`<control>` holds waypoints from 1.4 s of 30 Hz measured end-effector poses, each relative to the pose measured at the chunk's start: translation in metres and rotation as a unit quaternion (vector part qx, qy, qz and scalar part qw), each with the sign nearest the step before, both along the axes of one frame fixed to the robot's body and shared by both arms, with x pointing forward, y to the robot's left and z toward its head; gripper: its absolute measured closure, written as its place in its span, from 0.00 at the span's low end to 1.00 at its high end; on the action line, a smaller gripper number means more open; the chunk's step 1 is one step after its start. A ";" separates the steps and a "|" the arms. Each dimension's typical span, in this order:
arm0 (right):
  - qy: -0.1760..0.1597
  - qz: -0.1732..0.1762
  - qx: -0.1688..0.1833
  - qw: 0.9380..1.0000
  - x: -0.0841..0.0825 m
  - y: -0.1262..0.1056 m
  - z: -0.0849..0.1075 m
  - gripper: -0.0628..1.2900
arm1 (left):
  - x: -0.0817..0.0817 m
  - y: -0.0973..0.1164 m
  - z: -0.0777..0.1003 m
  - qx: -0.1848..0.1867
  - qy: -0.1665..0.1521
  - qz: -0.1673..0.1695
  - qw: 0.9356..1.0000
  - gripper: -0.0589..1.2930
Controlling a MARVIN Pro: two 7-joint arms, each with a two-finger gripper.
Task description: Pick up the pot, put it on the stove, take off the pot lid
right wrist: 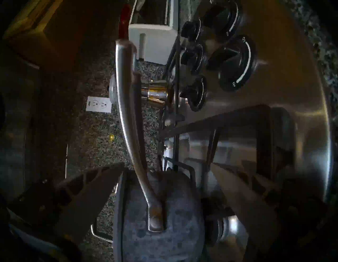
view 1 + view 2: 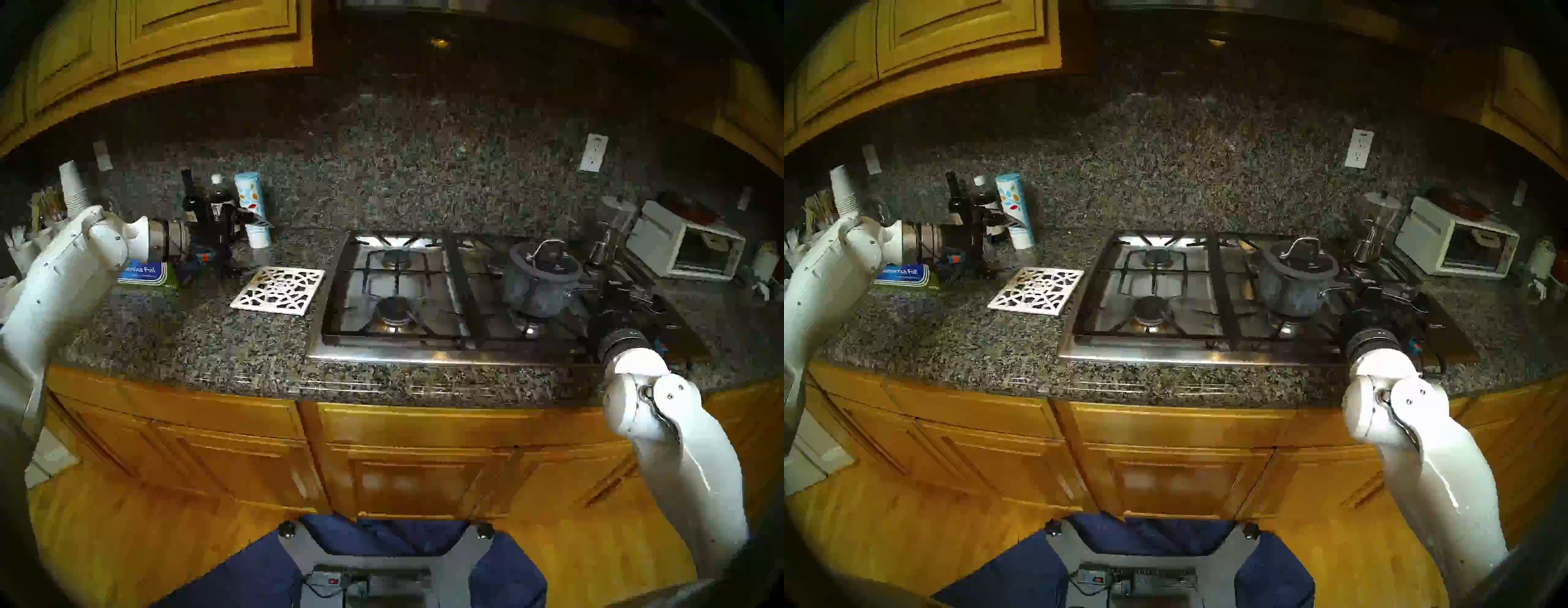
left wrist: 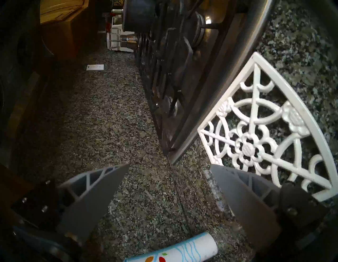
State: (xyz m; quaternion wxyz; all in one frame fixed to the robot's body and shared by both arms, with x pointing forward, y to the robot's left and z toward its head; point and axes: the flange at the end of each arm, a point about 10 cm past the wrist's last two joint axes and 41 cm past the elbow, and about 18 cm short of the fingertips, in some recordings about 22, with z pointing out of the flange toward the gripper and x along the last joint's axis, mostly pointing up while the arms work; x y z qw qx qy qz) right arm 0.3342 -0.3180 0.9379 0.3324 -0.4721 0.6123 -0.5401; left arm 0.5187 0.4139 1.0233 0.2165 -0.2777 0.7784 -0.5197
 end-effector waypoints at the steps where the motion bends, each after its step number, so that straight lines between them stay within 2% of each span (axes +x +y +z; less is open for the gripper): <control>1: 0.000 0.001 0.001 1.000 0.001 0.000 0.000 0.04 | 0.000 0.000 0.000 0.000 0.000 0.000 1.000 0.06; 18: 0.000 0.015 0.016 1.000 0.012 -0.002 0.003 0.04 | 0.000 0.000 0.000 0.000 0.000 0.000 1.000 0.06; 26: -0.052 0.052 0.010 0.997 0.017 0.016 0.043 0.04 | 0.000 0.000 0.000 0.001 0.001 0.000 1.000 0.06; 32: -0.073 0.067 0.007 0.995 0.019 0.024 0.063 0.04 | 0.000 0.000 0.000 0.001 0.001 0.000 1.000 0.06; 42: -0.064 0.071 0.009 0.995 0.020 0.027 0.064 0.04 | 0.000 0.000 0.000 0.000 0.001 0.000 1.000 0.06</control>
